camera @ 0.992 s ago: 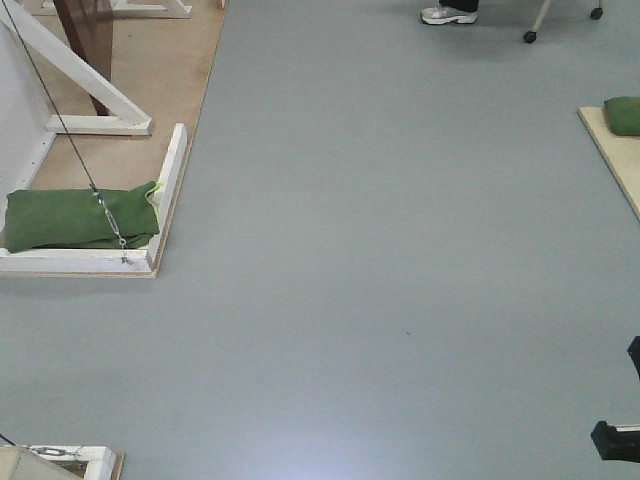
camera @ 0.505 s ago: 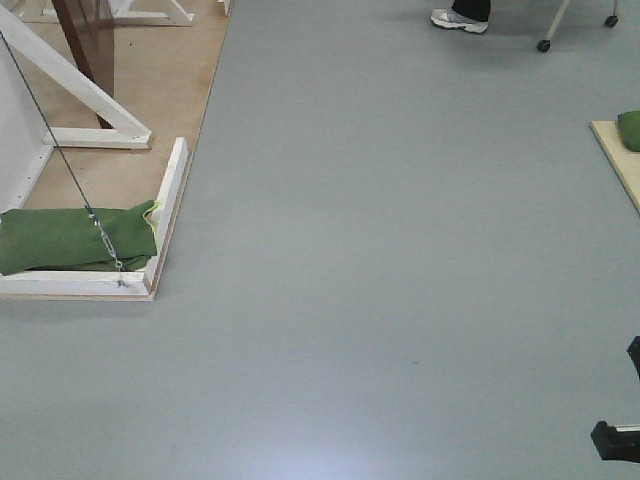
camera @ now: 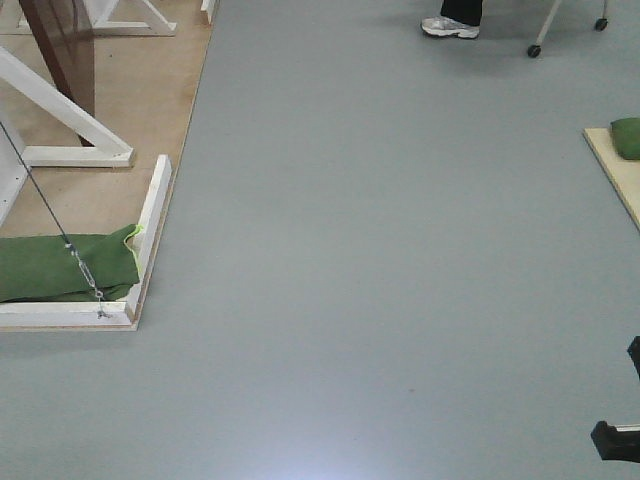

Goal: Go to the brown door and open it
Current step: 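Drive the base forward alongside the wooden platform toward the brown door, then keep driving forward and stop with the brown door beside the left arm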

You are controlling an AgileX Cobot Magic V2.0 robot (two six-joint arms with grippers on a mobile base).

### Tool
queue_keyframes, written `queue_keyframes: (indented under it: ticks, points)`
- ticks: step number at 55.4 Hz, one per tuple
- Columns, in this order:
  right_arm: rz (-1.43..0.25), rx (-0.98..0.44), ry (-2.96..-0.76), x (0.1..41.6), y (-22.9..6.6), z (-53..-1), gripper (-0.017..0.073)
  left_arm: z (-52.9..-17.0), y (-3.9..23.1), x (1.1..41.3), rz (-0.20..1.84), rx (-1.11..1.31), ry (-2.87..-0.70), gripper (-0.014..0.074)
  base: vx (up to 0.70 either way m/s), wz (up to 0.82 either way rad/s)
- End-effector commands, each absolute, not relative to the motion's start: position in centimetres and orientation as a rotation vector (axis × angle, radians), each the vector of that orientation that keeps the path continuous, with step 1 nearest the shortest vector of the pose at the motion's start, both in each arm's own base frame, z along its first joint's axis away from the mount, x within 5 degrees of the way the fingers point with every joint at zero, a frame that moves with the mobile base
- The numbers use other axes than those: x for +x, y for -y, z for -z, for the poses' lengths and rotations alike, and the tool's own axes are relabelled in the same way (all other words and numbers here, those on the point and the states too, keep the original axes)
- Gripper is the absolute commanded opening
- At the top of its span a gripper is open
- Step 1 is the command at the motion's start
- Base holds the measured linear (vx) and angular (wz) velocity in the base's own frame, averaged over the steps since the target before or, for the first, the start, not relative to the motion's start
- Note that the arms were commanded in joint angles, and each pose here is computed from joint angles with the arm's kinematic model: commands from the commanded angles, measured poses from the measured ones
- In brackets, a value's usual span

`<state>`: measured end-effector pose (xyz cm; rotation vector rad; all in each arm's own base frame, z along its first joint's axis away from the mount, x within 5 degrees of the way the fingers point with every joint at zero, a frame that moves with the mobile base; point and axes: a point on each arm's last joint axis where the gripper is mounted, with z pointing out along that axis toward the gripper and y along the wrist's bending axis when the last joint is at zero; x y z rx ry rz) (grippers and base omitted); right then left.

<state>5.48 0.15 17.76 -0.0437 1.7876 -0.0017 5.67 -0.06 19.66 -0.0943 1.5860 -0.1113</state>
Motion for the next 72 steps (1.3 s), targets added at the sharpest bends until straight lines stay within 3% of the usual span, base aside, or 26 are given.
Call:
queue_keyframes:
  ticks: [1, 72]
  points:
    - [0.015, -0.048, -1.691, 5.52, -0.11, -18.46, 0.0, -21.15, 0.1, 5.4, 0.126, -0.086, -1.462, -0.0003, 0.17, -0.02]
    - [0.015, -0.048, -1.691, 5.52, -0.11, -18.46, 0.0, -21.15, 0.1, 5.4, 0.126, -0.086, -1.462, -0.0003, 0.25, 0.05]
